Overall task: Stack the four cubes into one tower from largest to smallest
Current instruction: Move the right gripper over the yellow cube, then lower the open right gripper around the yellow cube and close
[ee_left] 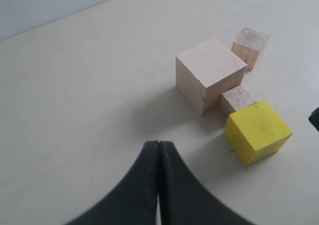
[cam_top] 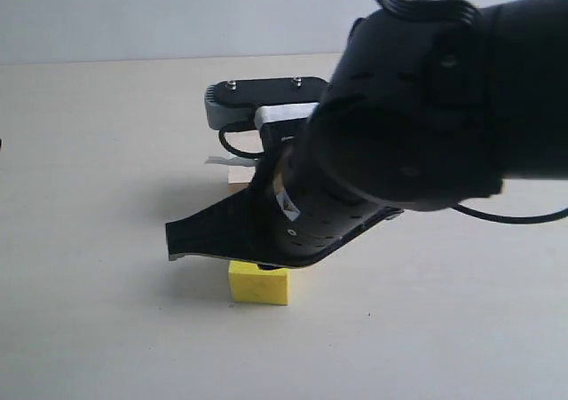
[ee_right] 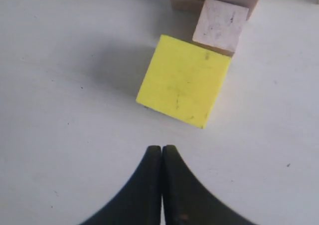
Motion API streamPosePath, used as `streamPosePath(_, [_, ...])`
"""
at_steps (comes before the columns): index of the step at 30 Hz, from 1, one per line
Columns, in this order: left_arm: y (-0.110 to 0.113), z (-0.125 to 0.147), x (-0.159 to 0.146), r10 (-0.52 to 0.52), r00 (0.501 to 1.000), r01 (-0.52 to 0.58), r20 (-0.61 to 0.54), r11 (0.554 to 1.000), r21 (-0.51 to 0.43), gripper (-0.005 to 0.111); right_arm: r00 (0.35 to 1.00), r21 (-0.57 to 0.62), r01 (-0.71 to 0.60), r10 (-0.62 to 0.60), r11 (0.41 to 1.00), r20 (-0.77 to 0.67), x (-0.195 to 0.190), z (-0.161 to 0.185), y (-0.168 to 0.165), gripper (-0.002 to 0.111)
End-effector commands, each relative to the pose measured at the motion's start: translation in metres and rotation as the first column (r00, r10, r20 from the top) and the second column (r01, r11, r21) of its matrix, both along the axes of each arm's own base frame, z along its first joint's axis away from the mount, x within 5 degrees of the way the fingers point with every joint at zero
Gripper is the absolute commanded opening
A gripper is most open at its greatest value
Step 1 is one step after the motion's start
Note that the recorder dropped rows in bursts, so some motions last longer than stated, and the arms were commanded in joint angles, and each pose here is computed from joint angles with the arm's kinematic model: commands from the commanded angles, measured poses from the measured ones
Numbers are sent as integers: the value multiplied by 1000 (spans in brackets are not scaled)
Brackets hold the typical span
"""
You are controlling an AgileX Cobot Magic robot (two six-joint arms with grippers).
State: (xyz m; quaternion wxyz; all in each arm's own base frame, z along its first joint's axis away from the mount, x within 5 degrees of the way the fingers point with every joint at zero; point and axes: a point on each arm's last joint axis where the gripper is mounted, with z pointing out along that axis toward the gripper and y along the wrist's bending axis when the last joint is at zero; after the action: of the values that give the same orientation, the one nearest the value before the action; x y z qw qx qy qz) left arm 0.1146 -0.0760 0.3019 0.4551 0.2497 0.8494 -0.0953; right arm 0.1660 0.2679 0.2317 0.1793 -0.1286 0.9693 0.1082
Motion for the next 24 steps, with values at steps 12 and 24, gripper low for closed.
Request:
streamPosePath(12, [0, -1, 0, 3, 1000, -3, 8, 1000, -14, 0, 999, -38, 35, -36, 999, -13, 14, 3, 24, 68])
streamPosePath(24, [0, -1, -1, 6, 1000, -6, -7, 1000, -21, 0, 981, -64, 192, -191, 979, 15, 24, -14, 25, 80])
